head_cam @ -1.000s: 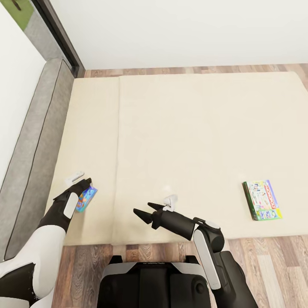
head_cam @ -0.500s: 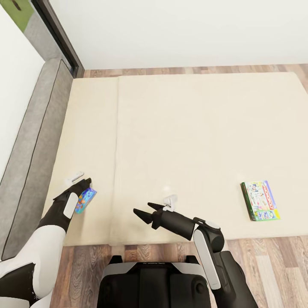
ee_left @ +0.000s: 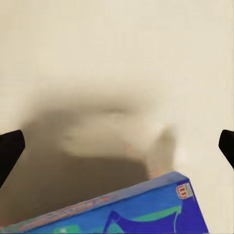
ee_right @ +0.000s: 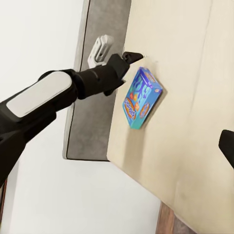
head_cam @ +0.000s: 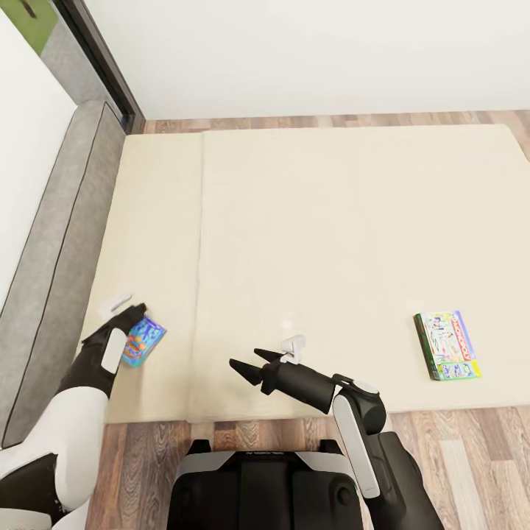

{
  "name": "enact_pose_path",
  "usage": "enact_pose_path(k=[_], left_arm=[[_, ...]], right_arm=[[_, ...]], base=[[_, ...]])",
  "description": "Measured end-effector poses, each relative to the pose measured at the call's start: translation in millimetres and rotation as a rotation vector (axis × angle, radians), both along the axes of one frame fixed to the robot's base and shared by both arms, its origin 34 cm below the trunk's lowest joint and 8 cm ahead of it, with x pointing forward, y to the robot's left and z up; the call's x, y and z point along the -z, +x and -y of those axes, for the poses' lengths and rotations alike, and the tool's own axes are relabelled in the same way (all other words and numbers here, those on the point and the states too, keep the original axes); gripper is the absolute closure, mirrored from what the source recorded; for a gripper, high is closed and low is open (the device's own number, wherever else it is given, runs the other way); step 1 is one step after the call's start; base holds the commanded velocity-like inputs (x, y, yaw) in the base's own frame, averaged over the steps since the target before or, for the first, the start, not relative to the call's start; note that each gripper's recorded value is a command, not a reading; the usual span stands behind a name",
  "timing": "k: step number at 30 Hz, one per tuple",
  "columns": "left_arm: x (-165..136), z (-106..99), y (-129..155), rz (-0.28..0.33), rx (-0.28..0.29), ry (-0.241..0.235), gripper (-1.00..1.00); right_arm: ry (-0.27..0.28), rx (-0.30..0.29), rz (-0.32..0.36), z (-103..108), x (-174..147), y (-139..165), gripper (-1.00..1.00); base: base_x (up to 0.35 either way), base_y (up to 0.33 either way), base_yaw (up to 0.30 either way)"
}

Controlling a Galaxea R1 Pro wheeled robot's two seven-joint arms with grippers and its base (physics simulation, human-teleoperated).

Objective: Put all the toys in the child's room - the three board games (two on the bed and one on the table), the two jigsaw puzzles on the table, and the tennis ball on the table - inside the toy box on the table in the child's room.

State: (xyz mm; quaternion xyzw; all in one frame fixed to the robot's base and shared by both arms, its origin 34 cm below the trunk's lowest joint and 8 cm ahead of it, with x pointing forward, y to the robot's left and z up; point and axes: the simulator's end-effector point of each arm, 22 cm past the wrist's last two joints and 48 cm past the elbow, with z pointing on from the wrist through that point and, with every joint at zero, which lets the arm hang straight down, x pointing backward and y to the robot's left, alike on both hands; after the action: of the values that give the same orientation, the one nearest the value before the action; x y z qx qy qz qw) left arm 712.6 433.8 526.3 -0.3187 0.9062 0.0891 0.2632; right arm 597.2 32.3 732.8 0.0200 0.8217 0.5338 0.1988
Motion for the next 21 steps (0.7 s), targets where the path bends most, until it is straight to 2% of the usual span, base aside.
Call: enact_pose_path(k=[4, 7, 21], left_arm=[[-3.0, -18.3, -9.5, -0.031, -0.047, 0.047, -1.0], [-4.0, -23.8, -12.4, -0.04, -0.06, 0.061, -1.0], [-6.4, -34.1, -15.7, -0.052, -0.071, 0.08, -1.0]], right_arm=[[0.0, 0.0, 0.0, 0.1, 0.0, 0.3, -1.0], [0.0, 0.0, 0.0, 0.0, 0.0, 0.2, -1.0], [0.0, 0.0, 0.0, 0.1, 0.0, 0.0, -1.0]], base=[[0.0, 0.0, 0.0], [0.0, 0.0, 0.0], [0.0, 0.0, 0.0]])
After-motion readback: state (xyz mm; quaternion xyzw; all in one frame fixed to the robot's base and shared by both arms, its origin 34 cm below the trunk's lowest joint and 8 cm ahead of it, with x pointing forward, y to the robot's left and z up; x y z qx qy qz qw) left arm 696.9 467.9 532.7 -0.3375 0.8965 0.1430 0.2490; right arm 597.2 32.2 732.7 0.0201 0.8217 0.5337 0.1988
